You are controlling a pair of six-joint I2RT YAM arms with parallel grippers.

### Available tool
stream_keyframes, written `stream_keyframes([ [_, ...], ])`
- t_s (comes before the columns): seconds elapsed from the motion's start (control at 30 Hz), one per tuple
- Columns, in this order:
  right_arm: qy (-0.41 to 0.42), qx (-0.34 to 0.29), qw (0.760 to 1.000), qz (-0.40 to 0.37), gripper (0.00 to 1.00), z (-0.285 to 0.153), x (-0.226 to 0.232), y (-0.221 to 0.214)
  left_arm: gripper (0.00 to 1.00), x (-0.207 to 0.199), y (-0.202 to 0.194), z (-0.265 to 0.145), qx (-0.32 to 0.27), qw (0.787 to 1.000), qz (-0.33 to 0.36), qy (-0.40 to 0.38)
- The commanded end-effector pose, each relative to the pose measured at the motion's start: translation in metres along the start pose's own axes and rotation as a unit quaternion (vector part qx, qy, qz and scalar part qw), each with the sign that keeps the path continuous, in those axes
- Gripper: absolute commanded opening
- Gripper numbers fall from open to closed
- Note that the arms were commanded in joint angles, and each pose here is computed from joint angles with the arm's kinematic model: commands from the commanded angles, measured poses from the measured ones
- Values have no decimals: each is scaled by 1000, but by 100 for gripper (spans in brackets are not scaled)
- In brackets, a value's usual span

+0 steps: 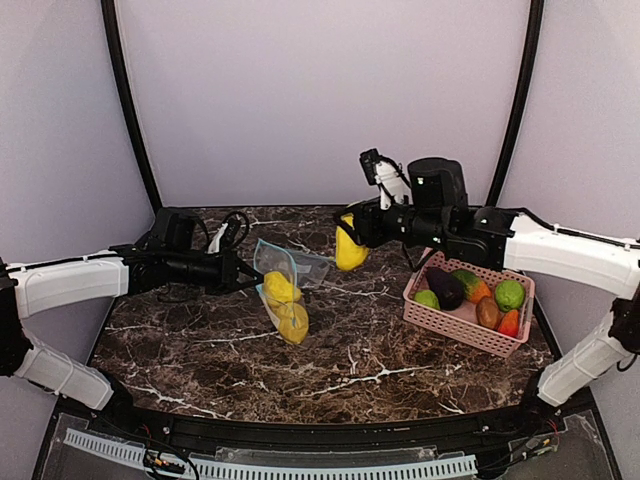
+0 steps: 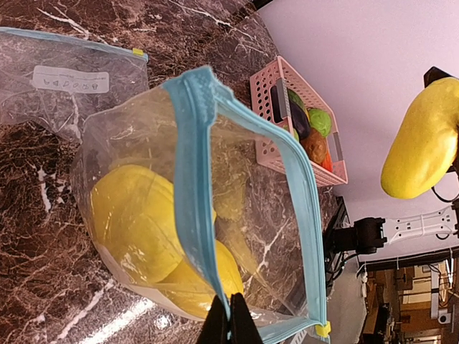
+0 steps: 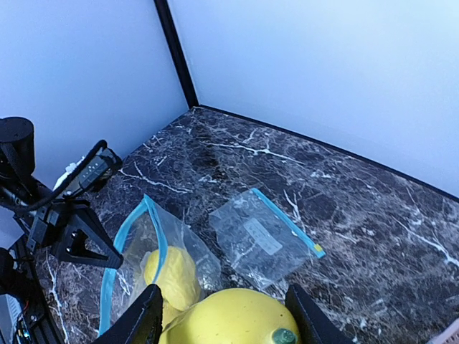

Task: Place the food in the zip-top bag and seal the zipper
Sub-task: Place the fake fruit in the zipper food storage bag.

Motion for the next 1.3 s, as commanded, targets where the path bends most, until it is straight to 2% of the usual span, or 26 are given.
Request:
stream_keyframes([
  [0.0, 37, -21, 997, -57, 42, 27, 42, 19, 1, -14, 8, -6, -12, 999, 22, -24],
  [0.17, 87, 9, 992, -90, 42, 59, 87, 12, 1, -14, 7, -7, -12, 999, 21, -24],
  [0.33, 108, 54, 987, -111, 42, 91, 113, -12, 1, -13, 4, -7, -10, 999, 18, -24],
  [0.47, 100, 77, 985, -116, 42, 110, 117, -25, 1, -14, 4, -8, -10, 999, 19, -25],
  [0.77, 37, 147, 979, -134, 43, 131, 97, -58, 1, -13, 4, -8, -11, 999, 19, -24],
  [0.8, 36, 150, 979, -134, 46, 131, 97, -59, 1, -13, 4, -8, -11, 1000, 19, -23],
  [0.9, 39, 150, 980, -127, 71, 129, 98, -56, 1, -11, 3, -7, -10, 1000, 15, -21],
  [0.97, 49, 143, 981, -120, 80, 124, 103, -48, 1, -10, 3, -6, -10, 1000, 12, -19],
  [1.13, 50, 115, 988, -94, 88, 105, 105, -20, 1, -9, 4, -6, -13, 1000, 10, -15],
  [1.27, 31, 124, 990, -67, 90, 99, 90, -22, 1, -9, 3, -6, -12, 1000, 9, -14],
])
Point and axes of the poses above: each gripper's point midway between its finger pads, its own z axis out along the fingers, its own x axis along the line the jaws close on, y = z × x, the point moved 3 cm from there along -z, back along the fingers, and after that the axes turned 4 degrees about z, right-handed, at the moved point
